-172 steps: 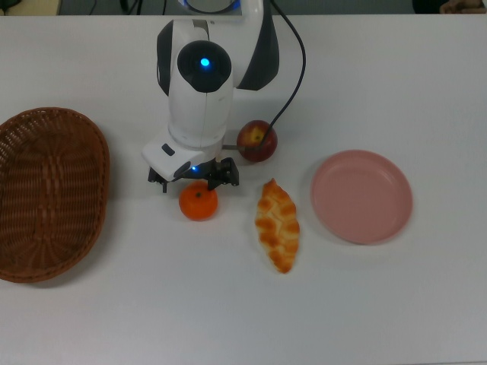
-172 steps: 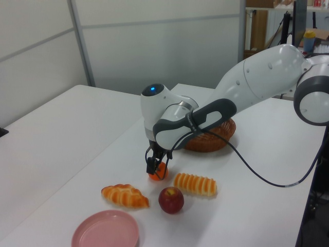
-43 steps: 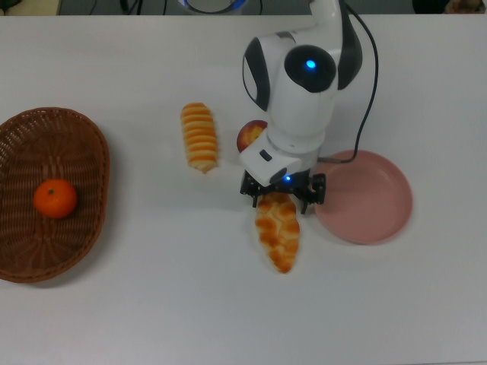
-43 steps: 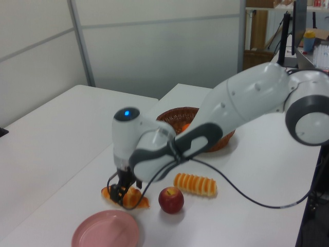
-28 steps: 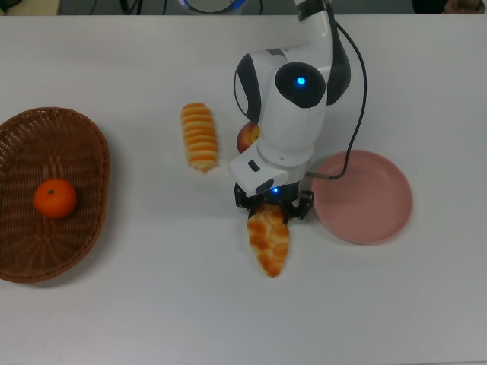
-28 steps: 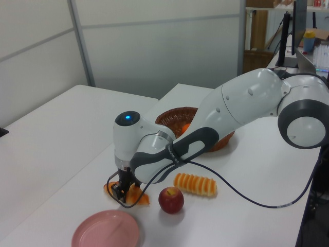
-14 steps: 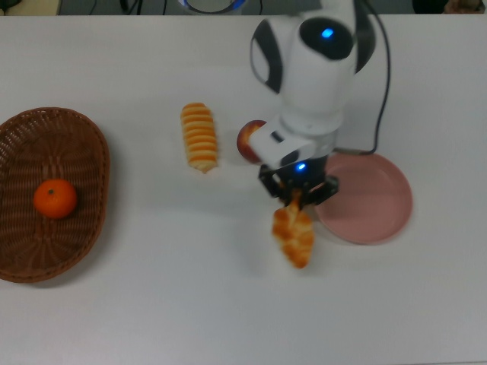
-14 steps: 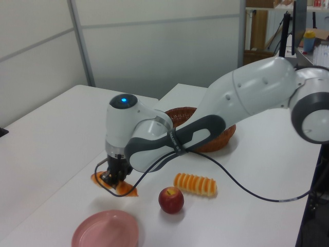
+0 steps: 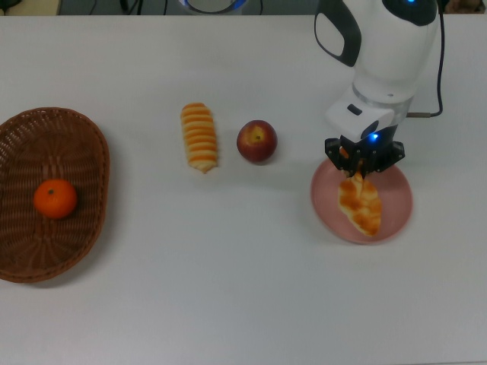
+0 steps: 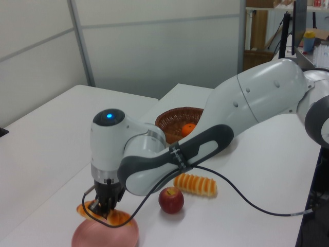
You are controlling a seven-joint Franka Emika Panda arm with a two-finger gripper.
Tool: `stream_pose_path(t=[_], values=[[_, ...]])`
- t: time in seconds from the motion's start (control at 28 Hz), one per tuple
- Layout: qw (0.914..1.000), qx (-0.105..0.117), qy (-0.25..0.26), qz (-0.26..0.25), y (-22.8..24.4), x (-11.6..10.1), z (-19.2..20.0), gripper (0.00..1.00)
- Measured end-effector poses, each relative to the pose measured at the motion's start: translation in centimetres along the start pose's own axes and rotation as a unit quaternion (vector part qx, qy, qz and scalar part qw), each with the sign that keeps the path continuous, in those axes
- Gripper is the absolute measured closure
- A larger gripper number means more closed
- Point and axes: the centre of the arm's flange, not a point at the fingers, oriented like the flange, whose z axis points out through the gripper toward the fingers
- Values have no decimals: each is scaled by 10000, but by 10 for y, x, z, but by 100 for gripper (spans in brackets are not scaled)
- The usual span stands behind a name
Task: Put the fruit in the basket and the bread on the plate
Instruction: 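Carry the croissant onto the pink plate and open the gripper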
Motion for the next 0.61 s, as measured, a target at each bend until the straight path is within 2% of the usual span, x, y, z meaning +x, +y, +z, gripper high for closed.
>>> stream_pose_path(t=[0.21, 0.39, 0.43, 0.5, 0.61], values=[[9991, -338, -79, -237, 5, -5, 35, 81], [9985, -429, -121, -304, 7, -8, 47, 65], [9986, -426, -115, -304, 6, -7, 46, 58], [9986, -423, -103, -299, 6, -6, 44, 52], [9985, -450, -107, -288, 7, -5, 36, 37]])
